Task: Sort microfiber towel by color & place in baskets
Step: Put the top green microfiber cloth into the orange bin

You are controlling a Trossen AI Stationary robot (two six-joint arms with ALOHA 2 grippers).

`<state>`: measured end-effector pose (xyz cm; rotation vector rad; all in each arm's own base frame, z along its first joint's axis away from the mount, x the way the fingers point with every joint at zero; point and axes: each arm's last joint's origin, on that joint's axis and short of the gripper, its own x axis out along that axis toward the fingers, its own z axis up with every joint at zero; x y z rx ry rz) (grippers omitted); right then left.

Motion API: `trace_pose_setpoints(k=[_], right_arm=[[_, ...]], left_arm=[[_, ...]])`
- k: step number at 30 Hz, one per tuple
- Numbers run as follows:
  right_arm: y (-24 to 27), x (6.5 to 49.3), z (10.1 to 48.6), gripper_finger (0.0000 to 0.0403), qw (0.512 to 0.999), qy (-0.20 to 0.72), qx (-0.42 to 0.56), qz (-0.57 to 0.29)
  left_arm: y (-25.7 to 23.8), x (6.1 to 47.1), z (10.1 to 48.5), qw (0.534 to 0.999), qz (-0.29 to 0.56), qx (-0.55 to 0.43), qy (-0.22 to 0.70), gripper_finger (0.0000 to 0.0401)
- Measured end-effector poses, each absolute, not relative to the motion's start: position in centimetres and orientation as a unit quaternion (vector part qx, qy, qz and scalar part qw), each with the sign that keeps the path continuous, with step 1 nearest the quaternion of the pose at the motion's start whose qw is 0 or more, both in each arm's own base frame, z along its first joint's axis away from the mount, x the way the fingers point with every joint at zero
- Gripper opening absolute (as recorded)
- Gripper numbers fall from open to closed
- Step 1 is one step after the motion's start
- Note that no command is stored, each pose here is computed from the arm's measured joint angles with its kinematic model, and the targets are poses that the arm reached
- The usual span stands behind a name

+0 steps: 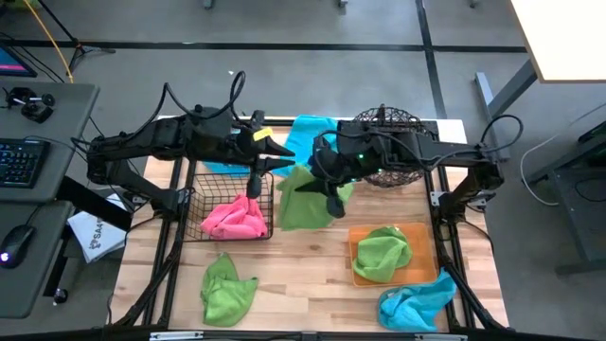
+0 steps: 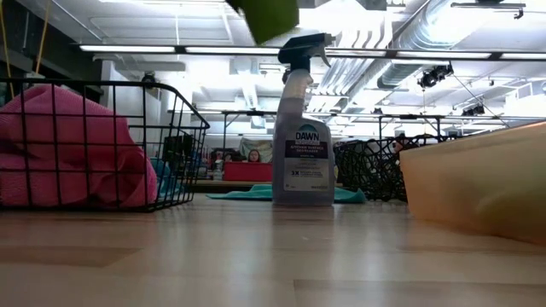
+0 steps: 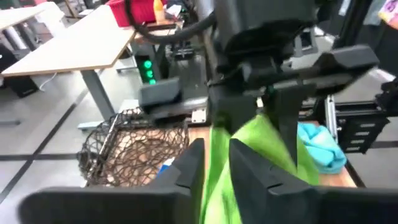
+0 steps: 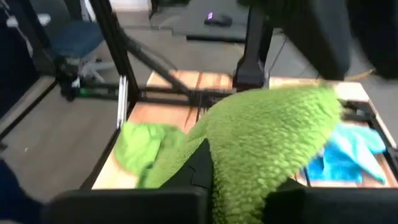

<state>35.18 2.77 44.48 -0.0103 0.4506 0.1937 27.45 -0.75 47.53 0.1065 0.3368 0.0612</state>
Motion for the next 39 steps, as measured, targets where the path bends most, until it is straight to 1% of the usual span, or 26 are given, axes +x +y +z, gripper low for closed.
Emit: trace_pose_setpoints(k=[2, 4, 8, 11, 14, 17, 21, 26, 32, 35, 39], right_arm=[[2.5, 33.9, 44.9, 0.0007, 0.967, 0.236, -0.005, 0.09], [2.1, 32.1, 45.7, 0.0008, 0.965, 0.249, -0.001, 0.079], [2.1, 28.1, 47.2, 0.0005, 0.961, 0.272, 0.017, 0.045], [3.3, 25.1, 48.0, 0.0004, 0.958, 0.28, 0.042, 0.04], [5.1, 22.9, 47.3, 0.0003, 0.954, 0.289, 0.077, 0.039], [7.2, 21.5, 44.6, 0.0002, 0.941, 0.319, 0.112, 0.025], [9.8, 19.8, 39.1, 0.0001, 0.917, 0.361, 0.168, 0.003], [11.1, 17.6, 33.2, 0.0001, 0.877, 0.417, 0.234, -0.043], [11.2, 16.8, 27.9, 0.0001, 0.859, 0.421, 0.25, -0.152], [11.3, 16.7, 25.1, 0.0001, 0.837, 0.45, 0.257, -0.177], [11.5, 16.3, 21.6, 0.0001, 0.796, 0.515, 0.266, -0.174]], left_arm=[[-0.6, 26.8, 47.2, 0.978, 0.043, 0.057, 0.194, 0.0089], [-0.2, 25.6, 47.1, 0.97, 0.075, 0.058, 0.224, 0.0112], [0.9, 23.5, 46.6, 0.951, 0.137, 0.021, 0.277, 0.015], [1.2, 22.6, 46.2, 0.948, 0.139, -0.01, 0.286, 0.0165], [1.3, 22.0, 45.7, 0.951, 0.138, -0.039, 0.276, 0.0169], [1.3, 21.5, 44.8, 0.954, 0.142, -0.059, 0.259, 0.017], [1.2, 20.8, 43.7, 0.962, 0.136, -0.093, 0.22, 0.017], [1.2, 20.3, 43.1, 0.965, 0.138, -0.113, 0.195, 0.017], [1.3, 20.3, 43.0, 0.964, 0.147, -0.103, 0.194, 0.017], [1.3, 20.3, 43.0, 0.964, 0.151, -0.102, 0.194, 0.017], [1.3, 20.3, 43.0, 0.964, 0.151, -0.102, 0.194, 0.017]])
